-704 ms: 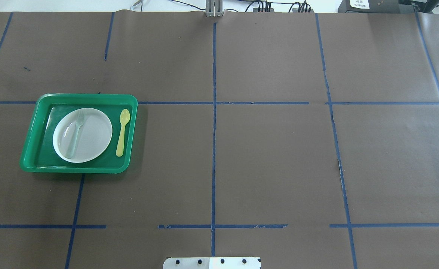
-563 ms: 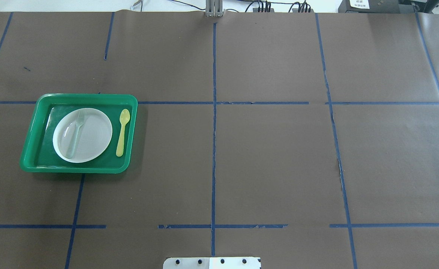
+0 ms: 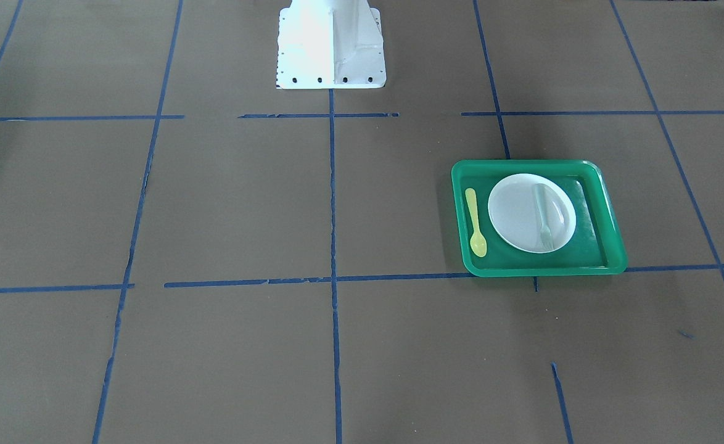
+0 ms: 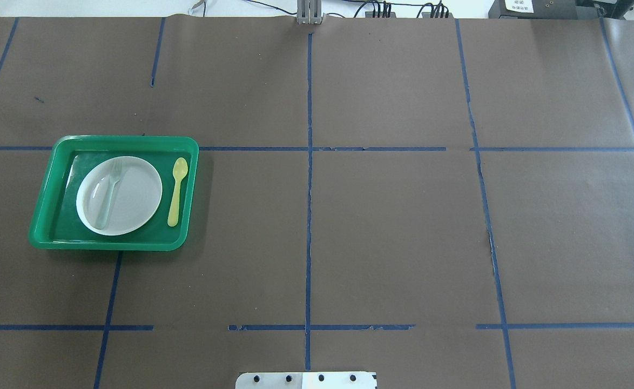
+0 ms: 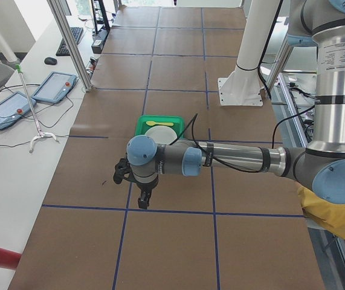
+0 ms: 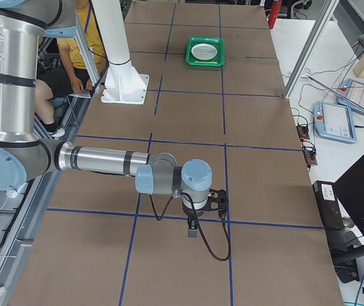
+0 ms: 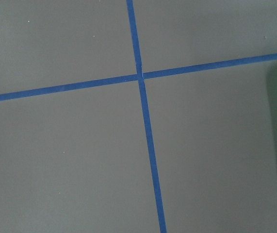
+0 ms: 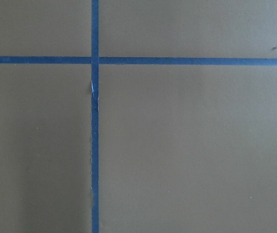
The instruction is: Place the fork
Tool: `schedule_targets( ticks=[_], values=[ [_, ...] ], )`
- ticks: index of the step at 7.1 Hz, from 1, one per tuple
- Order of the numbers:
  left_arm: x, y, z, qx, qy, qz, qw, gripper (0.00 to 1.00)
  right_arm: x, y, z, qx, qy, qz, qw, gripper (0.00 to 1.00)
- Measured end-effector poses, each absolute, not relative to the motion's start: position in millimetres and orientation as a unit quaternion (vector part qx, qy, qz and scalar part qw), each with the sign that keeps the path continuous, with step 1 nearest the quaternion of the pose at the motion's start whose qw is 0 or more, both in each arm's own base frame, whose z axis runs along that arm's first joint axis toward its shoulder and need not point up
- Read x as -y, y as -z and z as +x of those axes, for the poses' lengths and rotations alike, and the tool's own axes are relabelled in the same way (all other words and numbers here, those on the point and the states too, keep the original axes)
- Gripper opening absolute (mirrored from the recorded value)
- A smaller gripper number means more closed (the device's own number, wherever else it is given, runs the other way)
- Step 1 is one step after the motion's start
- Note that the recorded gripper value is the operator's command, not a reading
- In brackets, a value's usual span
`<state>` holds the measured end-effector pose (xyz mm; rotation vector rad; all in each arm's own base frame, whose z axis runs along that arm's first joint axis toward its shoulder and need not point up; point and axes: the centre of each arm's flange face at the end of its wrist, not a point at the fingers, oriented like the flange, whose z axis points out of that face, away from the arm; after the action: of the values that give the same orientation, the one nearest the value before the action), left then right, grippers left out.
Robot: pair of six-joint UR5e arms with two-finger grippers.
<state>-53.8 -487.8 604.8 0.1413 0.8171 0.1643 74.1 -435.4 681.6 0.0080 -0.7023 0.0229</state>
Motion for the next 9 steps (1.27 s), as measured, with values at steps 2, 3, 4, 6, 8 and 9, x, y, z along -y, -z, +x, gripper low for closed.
schedule_targets(
  ticks=[2, 3, 4, 6, 8, 9],
  values=[
    [509, -561, -26, -0.394, -0.106, 0.101, 0.907, 1.00, 435, -682, 74, 0.344, -0.011, 0.004, 0.939, 1.00],
    [514, -534, 6, -0.392, -0.101, 0.103, 0.908, 1.00, 435, -682, 74, 0.344, -0.011, 0.004, 0.939, 1.00],
    [517, -513, 44, -0.385, -0.089, 0.109, 0.912, 1.00, 435, -682, 74, 0.344, -0.011, 0.004, 0.939, 1.00],
    [516, -492, 129, -0.387, -0.063, 0.132, 0.910, 0.99, 435, -682, 74, 0.344, -0.011, 0.004, 0.939, 1.00],
    [511, -484, 214, -0.396, -0.037, 0.122, 0.910, 0.90, 435, -682, 74, 0.344, -0.011, 0.004, 0.939, 1.00],
    [508, -482, 246, -0.397, -0.031, 0.110, 0.911, 0.89, 435, -682, 74, 0.344, -0.011, 0.004, 0.939, 1.00]
  ],
)
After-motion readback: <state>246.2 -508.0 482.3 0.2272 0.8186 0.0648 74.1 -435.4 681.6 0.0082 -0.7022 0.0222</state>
